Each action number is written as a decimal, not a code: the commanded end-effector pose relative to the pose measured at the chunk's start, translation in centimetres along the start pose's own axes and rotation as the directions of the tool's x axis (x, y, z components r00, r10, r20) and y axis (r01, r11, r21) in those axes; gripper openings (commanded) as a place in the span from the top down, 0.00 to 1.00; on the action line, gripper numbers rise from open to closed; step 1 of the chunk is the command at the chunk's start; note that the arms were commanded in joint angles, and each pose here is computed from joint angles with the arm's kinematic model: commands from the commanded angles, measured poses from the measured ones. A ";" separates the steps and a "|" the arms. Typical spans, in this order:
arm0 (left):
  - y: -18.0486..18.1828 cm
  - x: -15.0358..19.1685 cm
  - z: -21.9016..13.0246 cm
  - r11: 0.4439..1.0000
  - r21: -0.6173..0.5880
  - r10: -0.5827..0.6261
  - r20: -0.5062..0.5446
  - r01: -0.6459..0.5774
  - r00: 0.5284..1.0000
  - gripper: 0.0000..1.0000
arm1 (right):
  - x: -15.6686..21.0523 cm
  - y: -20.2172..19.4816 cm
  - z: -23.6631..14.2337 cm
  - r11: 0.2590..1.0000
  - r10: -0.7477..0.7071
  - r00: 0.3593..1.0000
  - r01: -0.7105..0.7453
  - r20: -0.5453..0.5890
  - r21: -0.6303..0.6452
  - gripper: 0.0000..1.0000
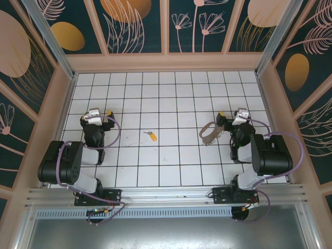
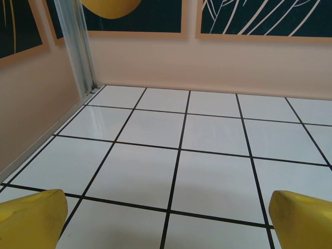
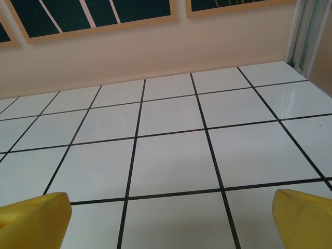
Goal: Put the keys on the keyring
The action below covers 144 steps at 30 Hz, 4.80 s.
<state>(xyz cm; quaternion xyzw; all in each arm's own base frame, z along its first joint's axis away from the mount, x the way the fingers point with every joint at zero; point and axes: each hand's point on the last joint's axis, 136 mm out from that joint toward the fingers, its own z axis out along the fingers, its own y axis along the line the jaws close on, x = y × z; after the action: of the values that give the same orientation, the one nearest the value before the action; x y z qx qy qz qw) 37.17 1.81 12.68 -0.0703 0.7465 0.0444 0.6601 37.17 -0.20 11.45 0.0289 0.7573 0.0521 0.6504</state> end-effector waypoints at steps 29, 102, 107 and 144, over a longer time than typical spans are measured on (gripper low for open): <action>-0.1 -3.7 1.9 0.999 -0.026 -0.023 -0.066 0.021 0.998 0.01 | -7.3 -0.6 -0.9 0.989 0.121 0.992 -0.124 0.039 0.084 0.01; -23.6 -6.9 -10.4 0.637 0.626 -0.143 -0.478 0.450 0.867 0.02 | 10.6 7.1 -1.2 0.995 0.089 0.526 -0.018 -0.846 0.094 0.65; -23.2 -6.3 -10.5 0.652 0.609 -0.137 -0.491 0.452 0.860 0.03 | 11.8 9.7 -1.6 0.998 -0.034 0.503 0.062 -0.864 -0.004 0.73; -19.2 -2.2 -12.6 0.745 0.487 -0.116 -0.578 0.455 0.808 0.07 | 8.0 24.2 -2.5 0.831 -0.492 0.465 -0.004 -0.736 -0.557 0.51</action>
<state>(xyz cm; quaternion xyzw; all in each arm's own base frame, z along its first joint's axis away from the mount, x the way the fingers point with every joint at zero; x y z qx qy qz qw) 28.80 -19.07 17.54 0.0199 0.8414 -0.3205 0.4347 33.33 24.76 7.52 -0.2509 0.9338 0.1514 0.2053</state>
